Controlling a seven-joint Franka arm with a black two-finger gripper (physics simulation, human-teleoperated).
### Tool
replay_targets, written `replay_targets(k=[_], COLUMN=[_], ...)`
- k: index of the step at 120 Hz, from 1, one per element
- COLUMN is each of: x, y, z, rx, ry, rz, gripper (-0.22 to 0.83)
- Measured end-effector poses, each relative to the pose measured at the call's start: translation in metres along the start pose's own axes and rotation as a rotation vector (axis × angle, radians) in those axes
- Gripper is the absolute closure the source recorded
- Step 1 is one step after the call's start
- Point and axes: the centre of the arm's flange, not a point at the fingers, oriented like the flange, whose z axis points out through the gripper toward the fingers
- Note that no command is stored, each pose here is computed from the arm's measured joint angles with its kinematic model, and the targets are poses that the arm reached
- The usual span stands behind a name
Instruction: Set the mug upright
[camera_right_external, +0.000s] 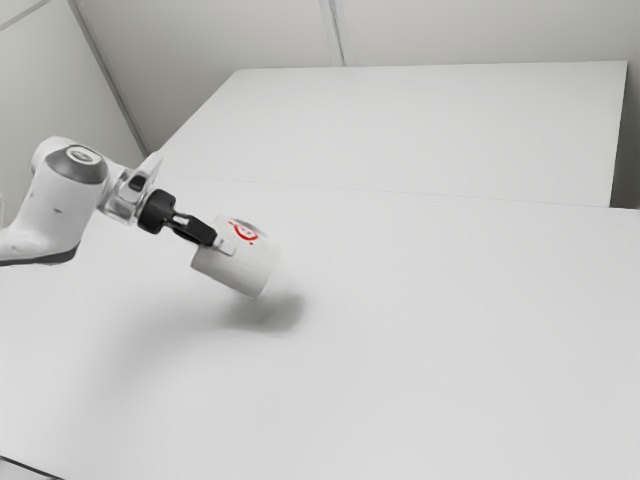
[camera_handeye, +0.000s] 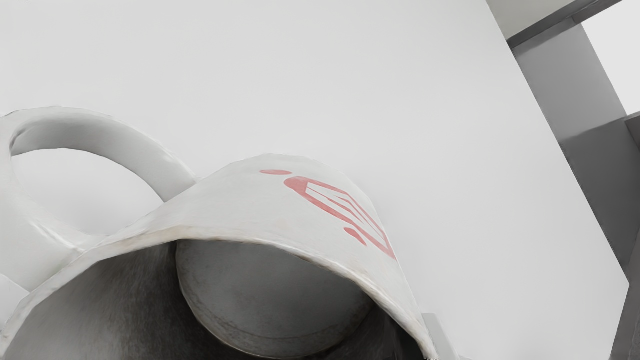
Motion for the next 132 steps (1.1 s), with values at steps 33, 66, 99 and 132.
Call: replay_targets(k=[33,66,99,132], x=[0.033,0.054,0.042,0.021], y=[0.0,0.045,0.102,0.071], z=[-0.011,0.04,0.115,0.102], rx=[0.408,0.581,0.615,0.682], ry=[-0.346,-0.504,-0.53,-0.468], rz=[0.12,0.17,0.204,0.062], gripper=[0.78,0.78,0.78,0.78])
